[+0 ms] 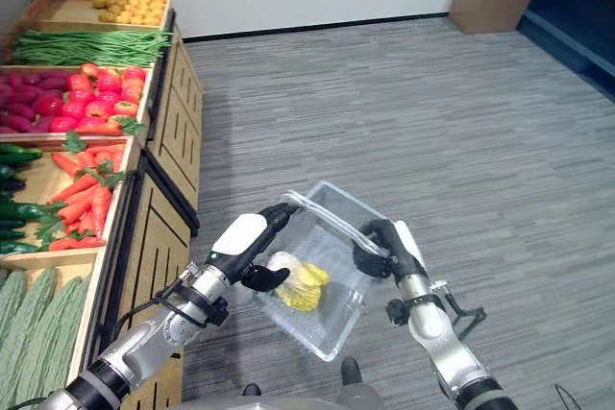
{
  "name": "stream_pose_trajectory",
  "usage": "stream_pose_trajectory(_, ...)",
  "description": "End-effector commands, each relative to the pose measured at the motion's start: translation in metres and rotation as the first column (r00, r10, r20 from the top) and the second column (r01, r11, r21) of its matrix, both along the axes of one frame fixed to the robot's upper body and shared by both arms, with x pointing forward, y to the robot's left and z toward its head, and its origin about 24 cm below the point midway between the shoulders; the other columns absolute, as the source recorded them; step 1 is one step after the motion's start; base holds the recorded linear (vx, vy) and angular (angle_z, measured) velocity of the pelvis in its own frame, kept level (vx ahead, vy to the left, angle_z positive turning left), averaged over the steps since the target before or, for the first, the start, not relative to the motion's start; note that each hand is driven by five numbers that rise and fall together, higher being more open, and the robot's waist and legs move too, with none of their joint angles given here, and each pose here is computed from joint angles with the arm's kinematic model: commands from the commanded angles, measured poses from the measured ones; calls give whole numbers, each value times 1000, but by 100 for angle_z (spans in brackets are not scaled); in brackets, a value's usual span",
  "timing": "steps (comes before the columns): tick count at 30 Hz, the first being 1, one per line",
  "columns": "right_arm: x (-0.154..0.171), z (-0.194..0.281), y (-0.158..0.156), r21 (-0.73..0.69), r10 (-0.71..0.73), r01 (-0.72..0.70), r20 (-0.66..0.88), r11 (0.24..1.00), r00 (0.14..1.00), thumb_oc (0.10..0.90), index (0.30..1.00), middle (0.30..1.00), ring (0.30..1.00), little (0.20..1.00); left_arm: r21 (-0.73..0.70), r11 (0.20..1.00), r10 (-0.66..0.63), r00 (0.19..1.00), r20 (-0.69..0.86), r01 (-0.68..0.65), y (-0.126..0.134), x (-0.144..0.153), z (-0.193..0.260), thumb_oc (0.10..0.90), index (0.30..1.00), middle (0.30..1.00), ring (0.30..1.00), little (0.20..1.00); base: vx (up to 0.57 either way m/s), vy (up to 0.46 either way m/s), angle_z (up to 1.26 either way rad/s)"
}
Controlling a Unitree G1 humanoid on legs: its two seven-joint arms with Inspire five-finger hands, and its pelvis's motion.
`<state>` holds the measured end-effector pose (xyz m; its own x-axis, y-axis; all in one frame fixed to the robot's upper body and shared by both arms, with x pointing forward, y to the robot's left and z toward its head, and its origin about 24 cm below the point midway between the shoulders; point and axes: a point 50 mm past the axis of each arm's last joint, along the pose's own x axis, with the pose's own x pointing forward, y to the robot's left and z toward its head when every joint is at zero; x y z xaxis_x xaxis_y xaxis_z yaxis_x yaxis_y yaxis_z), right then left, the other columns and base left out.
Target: Get the vegetables into the basket
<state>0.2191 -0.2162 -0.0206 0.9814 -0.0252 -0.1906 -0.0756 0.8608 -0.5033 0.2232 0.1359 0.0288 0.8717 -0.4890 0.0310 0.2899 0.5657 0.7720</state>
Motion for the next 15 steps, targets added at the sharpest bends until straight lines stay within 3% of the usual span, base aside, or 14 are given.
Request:
stream_pose_trajectory(1, 34, 54, -9, 40, -89, 80, 321, 996, 943, 400, 300, 300, 300, 300, -253, 967, -20, 996, -91, -4, 3, 12, 14, 900, 1000, 1000, 1000, 1000, 0, 0, 0)
stream_pose_trajectory(4, 27, 33, -25, -45, -139, 154, 238, 987, 961, 400, 300, 300, 300, 300, -287, 958, -32, 982, -189, -24, 11, 5, 5, 900, 1000, 1000, 1000, 1000, 2, -1, 1)
stream_pose_trajectory(5, 27, 30, -28, -50, -153, 169, 228, 984, 962, 400, 300, 300, 300, 300, -237, 971, -26, 984, -174, -16, 14, 4, 4, 900, 1000, 1000, 1000, 1000, -3, -6, 9)
stream_pose_trajectory(7, 15, 13, -45, -94, -231, 248, 161, 964, 959, 400, 300, 300, 300, 300, -133, 985, 69, 955, -290, -111, 33, -7, -28, 900, 1000, 1000, 1000, 1000, -8, -11, 8)
stream_pose_trajectory(10, 1, -1, -60, -121, -306, 317, 100, 941, 947, 400, 300, 300, 300, 300, -73, 929, 285, 829, -481, -362, 62, -28, -78, 900, 1000, 1000, 1000, 1000, -3, -7, 6)
stream_pose_trajectory(12, 0, -2, -62, -124, -317, 328, 97, 936, 943, 400, 300, 300, 300, 300, -46, 926, 302, 808, -506, -375, 65, -32, -85, 900, 1000, 1000, 1000, 1000, 0, 0, 0)
stream_pose_trajectory(15, -17, -13, -78, -189, -367, 367, 40, 911, 930, 400, 300, 300, 300, 300, 243, 851, 507, 606, -612, -466, 91, -71, -140, 900, 1000, 1000, 1000, 1000, 8, -21, 3)
